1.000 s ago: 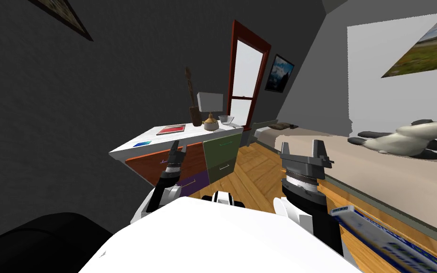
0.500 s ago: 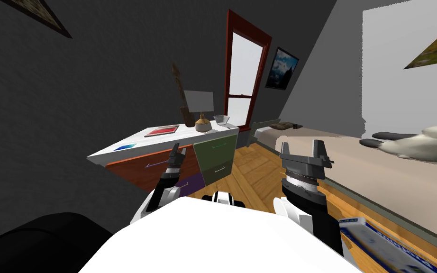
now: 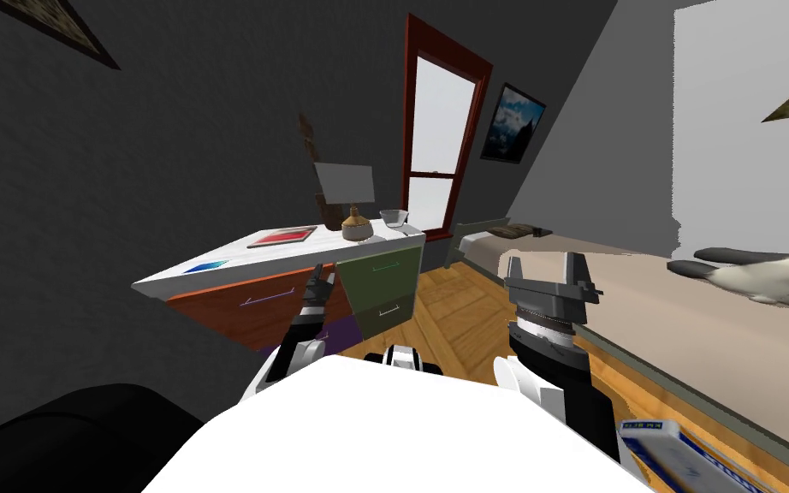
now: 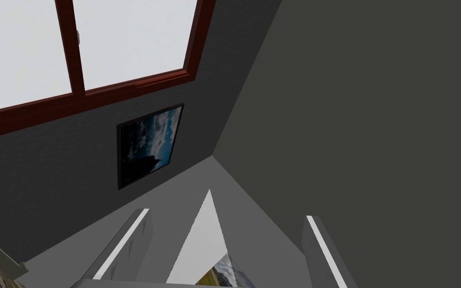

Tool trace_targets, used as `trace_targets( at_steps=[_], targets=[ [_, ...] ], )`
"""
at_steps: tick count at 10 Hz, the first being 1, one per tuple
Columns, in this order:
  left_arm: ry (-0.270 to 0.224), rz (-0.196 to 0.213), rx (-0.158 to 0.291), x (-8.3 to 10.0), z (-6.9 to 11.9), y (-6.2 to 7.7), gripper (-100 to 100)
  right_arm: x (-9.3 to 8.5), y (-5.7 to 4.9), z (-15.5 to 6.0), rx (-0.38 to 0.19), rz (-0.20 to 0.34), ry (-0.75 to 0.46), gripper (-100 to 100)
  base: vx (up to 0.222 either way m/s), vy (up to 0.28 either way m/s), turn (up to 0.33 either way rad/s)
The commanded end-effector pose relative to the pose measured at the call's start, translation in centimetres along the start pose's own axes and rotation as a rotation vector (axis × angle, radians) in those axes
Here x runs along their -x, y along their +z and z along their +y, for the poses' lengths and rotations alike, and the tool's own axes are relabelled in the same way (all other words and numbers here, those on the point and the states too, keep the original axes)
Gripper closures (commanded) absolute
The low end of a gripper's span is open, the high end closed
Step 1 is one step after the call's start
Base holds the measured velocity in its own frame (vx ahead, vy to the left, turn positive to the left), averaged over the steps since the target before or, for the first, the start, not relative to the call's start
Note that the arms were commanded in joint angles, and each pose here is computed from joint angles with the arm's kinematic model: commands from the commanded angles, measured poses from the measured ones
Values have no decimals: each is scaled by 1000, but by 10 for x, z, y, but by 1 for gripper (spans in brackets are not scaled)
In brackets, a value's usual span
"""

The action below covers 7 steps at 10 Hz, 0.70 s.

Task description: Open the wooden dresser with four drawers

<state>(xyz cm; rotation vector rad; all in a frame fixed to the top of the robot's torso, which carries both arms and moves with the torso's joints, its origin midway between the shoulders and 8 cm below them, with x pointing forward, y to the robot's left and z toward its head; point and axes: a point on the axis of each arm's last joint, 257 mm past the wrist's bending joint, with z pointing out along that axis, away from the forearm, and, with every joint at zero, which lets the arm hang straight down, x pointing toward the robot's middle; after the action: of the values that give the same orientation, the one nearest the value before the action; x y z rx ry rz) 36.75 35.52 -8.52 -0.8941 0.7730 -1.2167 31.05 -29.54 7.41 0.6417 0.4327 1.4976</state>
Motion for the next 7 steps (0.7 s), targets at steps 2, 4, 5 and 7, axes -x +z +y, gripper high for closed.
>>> trace_targets(
  at_steps=[2, 4, 5, 7],
  targets=[
    [-3, -16, 70, 14, 27, -5, -100, 0, 0, 0, 0, 0, 0, 0, 112, -167, 60],
    [-5, -27, 112, 23, 43, -10, -100, 0, 0, 0, 0, 0, 0, 0, 99, -182, 69],
    [-7, -34, 127, 26, 48, -12, -100, 0, 0, 0, 0, 0, 0, 0, 92, -163, 42],
    [-17, -54, 160, 33, 61, -17, -100, 0, 0, 0, 0, 0, 0, 0, 76, -158, 45]
  ],
)
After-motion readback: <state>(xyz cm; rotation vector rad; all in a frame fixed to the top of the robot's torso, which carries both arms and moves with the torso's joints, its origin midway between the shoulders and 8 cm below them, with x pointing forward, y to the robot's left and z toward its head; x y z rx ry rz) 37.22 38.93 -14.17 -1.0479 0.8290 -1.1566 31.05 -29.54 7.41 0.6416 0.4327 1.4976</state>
